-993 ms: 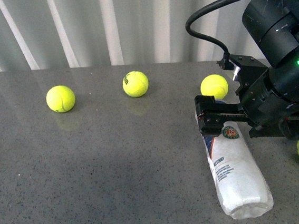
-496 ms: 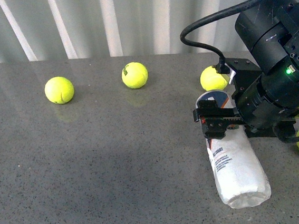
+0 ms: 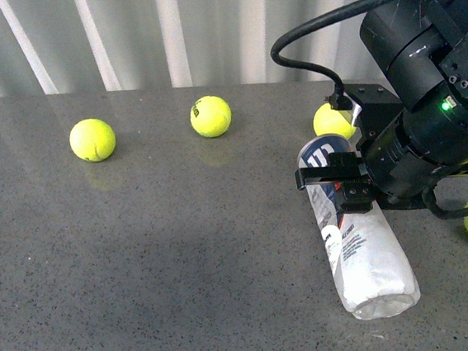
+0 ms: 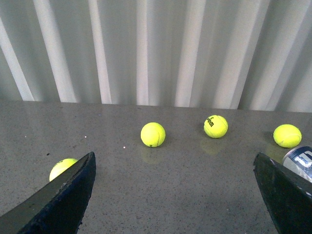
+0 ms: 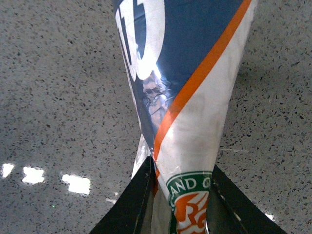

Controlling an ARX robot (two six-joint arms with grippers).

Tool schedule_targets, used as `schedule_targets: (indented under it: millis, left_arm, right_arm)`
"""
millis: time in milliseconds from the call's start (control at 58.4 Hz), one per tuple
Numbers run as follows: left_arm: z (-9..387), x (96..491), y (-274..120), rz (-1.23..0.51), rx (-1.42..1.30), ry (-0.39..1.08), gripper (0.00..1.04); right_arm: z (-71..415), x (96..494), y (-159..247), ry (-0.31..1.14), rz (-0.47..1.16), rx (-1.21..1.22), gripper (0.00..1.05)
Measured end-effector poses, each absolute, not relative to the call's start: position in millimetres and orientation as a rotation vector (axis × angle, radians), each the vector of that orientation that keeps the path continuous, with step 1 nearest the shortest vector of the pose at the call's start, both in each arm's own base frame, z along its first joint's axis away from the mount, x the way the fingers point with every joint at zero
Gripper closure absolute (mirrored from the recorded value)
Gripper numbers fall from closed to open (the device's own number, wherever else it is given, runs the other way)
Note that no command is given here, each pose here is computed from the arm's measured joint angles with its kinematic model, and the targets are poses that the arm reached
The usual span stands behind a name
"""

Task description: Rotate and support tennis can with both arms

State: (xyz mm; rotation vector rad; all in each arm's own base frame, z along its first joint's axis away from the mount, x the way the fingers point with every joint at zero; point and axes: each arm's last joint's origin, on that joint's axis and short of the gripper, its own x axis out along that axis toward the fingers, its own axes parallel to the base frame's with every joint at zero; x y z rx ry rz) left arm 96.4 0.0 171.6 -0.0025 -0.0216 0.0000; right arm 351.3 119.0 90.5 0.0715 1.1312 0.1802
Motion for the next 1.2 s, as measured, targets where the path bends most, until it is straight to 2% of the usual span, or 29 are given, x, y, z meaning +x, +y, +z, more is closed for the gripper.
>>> schedule_targets:
  millis: [223, 514, 633, 753, 959, 1095, 1198]
  left_arm:
    - [171.6, 96.4, 0.0, 0.0, -0.002, -0.022, 0.07]
    - [171.6, 96.4, 0.0, 0.0, -0.002, -0.022, 0.07]
    - [171.6, 96.4, 0.0, 0.0, -0.002, -0.022, 0.07]
    - [171.6, 96.4, 0.0, 0.0, -0.002, -0.022, 0.07]
    - [171.6, 96.4, 0.0, 0.0, -0.002, -0.022, 0.07]
    - [171.6, 96.4, 0.0, 0.0, -0.002, -0.022, 0.07]
    - [171.6, 96.4, 0.0, 0.0, -0.002, -0.022, 0.07]
  right_arm:
    - [111.1, 348.4, 121.8, 1.083, 0.191, 0.049, 0.93]
    - [136.8, 344.6, 120.7, 1.006, 0.181, 0.015, 0.93]
    - [149.2, 339.7, 120.2, 0.916, 0.167, -0.08, 0.93]
    - [165.3, 329.8, 120.2, 0.73, 0.14, -0.311, 0.94]
    - [176.9, 303.3, 126.5, 0.362, 0.291, -0.766, 0.94]
    - [163.5, 286.2, 125.7, 0.198, 0.447, -1.119, 0.94]
    - [147.9, 278.2, 120.9, 0.147, 0.52, -1.339, 0.94]
